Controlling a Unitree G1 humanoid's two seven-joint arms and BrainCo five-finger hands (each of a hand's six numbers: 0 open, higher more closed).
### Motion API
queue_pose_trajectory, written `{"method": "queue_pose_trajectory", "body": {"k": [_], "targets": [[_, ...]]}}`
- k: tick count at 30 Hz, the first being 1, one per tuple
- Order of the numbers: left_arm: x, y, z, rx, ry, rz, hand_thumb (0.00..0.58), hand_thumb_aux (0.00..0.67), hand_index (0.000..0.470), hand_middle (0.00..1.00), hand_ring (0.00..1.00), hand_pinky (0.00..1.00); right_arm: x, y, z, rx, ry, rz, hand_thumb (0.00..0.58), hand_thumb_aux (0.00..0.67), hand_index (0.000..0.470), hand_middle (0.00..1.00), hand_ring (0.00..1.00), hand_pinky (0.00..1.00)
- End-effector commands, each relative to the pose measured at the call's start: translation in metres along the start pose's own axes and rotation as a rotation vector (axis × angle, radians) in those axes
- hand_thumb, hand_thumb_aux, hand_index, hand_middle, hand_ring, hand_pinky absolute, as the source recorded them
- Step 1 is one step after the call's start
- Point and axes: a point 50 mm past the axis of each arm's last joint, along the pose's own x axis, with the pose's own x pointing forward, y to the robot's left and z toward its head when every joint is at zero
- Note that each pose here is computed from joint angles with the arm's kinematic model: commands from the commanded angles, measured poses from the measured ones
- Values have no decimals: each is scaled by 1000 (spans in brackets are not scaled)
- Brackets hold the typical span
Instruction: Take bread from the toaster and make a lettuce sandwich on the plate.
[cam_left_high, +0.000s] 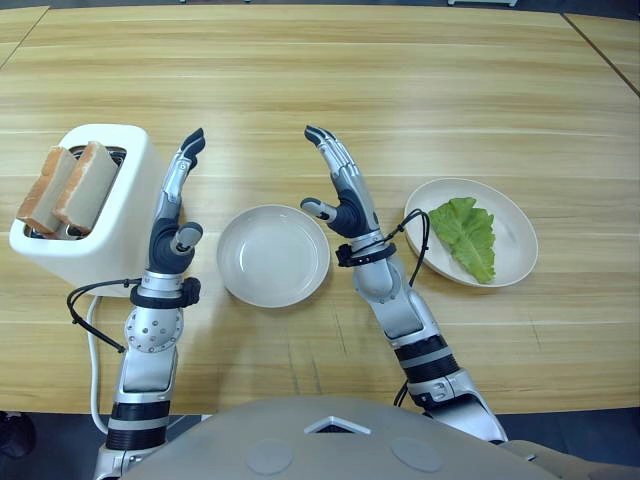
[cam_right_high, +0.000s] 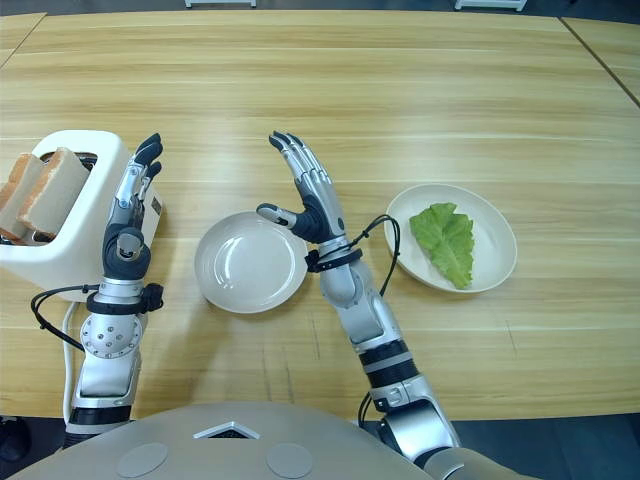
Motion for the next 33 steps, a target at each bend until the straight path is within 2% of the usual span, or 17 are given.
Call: {"method": "queue_pose_trajectory", "body": {"k": [1,7,9,13,17,20,24,28,33], "targets": [[-1,1,-2,5,18,-4,0,0,0,0,0,0,0,1,0,0,1,3,0,0,0,0,0,0],[0,2,0,8,8,11,0,0,0,0,0,0,0,1,0,0,2,3,0,0,0,0,0,0],[4,12,12,43,-41,65,0,0,0,0,0,0,0,1,0,1,1,3,0,0,0,0,0,0],[18,52,56,289,-219,127,0,0,0,0,0,0,-1,1,0,-1,2,2,0,0,0,0,0,0],[19,107,80,669,-247,128,0,0,0,0,0,0,0,1,0,-2,1,-1,0,0,0,0,0,0],[8,155,84,1035,-138,96,0,0,0,0,0,0,0,1,0,-1,-1,1,0,0,0,0,0,0],[-13,194,66,1366,92,-113,0,0,0,0,0,0,0,1,0,-1,-2,-1,0,0,0,0,0,0],[-36,218,35,1411,335,-291,0,0,0,0,0,0,0,0,0,-4,1,-5,0,0,0,0,0,0],[-46,229,10,1403,470,-340,0,0,0,0,0,0,0,0,0,-5,0,-5,0,0,0,0,0,0]]}}
